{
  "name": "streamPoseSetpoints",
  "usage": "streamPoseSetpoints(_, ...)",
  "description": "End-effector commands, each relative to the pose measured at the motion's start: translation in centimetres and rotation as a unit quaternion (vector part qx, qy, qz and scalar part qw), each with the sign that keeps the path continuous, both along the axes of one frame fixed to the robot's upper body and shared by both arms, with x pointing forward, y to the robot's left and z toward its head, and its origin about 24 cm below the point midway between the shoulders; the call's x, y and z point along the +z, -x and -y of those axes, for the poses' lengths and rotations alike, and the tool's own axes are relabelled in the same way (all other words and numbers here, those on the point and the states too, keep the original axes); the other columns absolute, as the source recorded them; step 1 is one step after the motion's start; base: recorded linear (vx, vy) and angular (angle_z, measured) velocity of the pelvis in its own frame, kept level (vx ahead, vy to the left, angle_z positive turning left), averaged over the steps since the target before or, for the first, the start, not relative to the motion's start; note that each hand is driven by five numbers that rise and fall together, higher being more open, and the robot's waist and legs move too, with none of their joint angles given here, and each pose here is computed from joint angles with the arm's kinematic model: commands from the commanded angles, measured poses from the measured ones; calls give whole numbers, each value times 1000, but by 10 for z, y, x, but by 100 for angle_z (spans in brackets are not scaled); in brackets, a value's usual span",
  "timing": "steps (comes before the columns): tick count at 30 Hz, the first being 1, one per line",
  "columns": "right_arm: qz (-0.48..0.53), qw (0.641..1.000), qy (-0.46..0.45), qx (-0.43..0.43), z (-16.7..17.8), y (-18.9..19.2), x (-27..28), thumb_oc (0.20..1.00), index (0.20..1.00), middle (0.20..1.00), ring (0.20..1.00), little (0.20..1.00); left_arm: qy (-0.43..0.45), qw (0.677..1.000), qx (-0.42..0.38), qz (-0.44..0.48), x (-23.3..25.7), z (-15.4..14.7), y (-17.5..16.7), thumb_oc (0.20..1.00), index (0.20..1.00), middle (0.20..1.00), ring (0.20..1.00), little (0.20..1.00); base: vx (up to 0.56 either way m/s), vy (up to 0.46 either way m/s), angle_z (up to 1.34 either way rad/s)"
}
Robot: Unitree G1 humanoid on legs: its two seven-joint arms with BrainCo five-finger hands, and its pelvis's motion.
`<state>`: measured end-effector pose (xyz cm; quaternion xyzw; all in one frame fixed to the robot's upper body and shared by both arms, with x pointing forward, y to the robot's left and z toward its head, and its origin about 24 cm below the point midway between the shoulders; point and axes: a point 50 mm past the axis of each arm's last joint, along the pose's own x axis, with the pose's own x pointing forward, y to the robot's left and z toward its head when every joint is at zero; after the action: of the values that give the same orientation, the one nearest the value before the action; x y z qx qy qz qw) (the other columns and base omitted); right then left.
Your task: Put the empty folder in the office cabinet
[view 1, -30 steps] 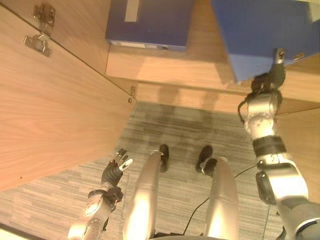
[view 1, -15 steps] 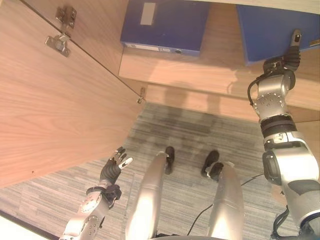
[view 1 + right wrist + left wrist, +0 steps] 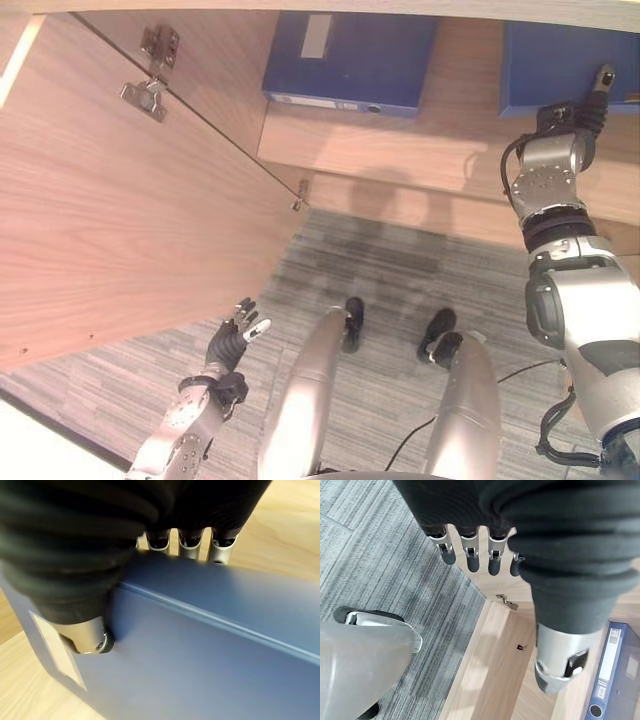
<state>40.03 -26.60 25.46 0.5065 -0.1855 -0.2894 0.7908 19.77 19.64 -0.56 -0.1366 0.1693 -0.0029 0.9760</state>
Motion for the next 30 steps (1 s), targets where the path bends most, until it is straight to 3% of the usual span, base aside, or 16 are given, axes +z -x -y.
streamPoseSetpoints(1,145,989,30,-19,-2,17,74,200,200,200,200,200,-41,998,-27,46,17,-4,-6,1000,1000,1000,1000,1000,4,-9,7)
streamPoseSetpoints(14,136,987,69,-54,21,27,87,200,200,200,200,200,-44,998,-36,37,14,-4,-7,1000,1000,1000,1000,1000,9,-12,6)
streamPoseSetpoints(30,82,993,39,-69,36,23,71,200,200,200,200,200,-43,998,-36,37,16,-3,-6,1000,1000,1000,1000,1000,-2,-6,2)
